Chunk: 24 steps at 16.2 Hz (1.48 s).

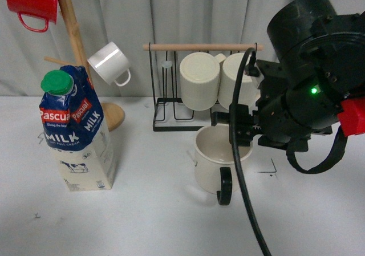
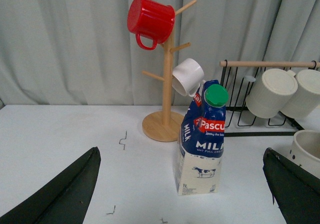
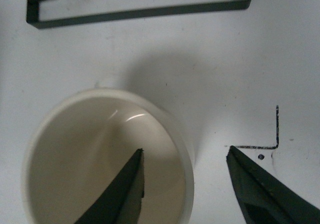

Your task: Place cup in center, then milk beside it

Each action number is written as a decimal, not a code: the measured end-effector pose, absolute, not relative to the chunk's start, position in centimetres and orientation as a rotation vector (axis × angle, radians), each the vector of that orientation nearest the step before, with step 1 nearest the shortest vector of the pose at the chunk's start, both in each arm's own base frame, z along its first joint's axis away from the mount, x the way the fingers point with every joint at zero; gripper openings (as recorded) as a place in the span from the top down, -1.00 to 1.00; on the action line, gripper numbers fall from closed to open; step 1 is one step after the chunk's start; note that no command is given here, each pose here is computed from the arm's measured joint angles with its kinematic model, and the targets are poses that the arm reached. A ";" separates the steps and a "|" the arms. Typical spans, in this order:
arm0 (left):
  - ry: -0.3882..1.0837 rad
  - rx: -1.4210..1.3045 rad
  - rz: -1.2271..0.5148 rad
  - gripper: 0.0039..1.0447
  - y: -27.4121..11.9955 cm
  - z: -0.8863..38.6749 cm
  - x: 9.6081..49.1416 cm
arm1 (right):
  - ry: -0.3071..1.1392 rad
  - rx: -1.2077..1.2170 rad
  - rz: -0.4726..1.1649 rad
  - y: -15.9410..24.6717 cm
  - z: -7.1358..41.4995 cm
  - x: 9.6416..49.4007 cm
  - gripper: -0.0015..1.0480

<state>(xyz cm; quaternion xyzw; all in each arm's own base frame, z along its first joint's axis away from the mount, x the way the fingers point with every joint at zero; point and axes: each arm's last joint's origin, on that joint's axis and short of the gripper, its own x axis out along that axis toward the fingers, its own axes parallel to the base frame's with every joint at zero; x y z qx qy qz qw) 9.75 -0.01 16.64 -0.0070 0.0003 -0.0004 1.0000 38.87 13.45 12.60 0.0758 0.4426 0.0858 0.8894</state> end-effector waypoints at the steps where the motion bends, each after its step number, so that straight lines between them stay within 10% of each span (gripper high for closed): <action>1: 0.001 -0.014 -0.001 -0.88 0.0 16.6 9.8 | 0.884 0.178 0.194 13.0 13.6 38.8 -0.20; 4: 0.001 -0.014 -0.001 -0.88 0.0 16.6 9.8 | 0.647 0.250 0.281 11.4 19.9 36.7 -0.82; 6: 0.001 -0.014 -0.001 -0.88 0.0 16.6 9.8 | 0.522 0.280 0.332 10.6 23.0 35.0 -0.87; 11: 0.000 -0.014 -0.001 -0.88 0.0 16.6 9.8 | -0.062 0.064 -0.014 4.6 25.4 25.7 0.01; 15: 0.000 -0.014 0.000 -0.88 0.0 16.6 9.8 | 0.020 0.003 0.001 2.5 20.5 21.1 0.98; 24: 0.001 -0.014 -0.001 -0.88 0.0 16.6 9.8 | 0.005 0.003 -0.012 -0.1 18.1 15.8 0.96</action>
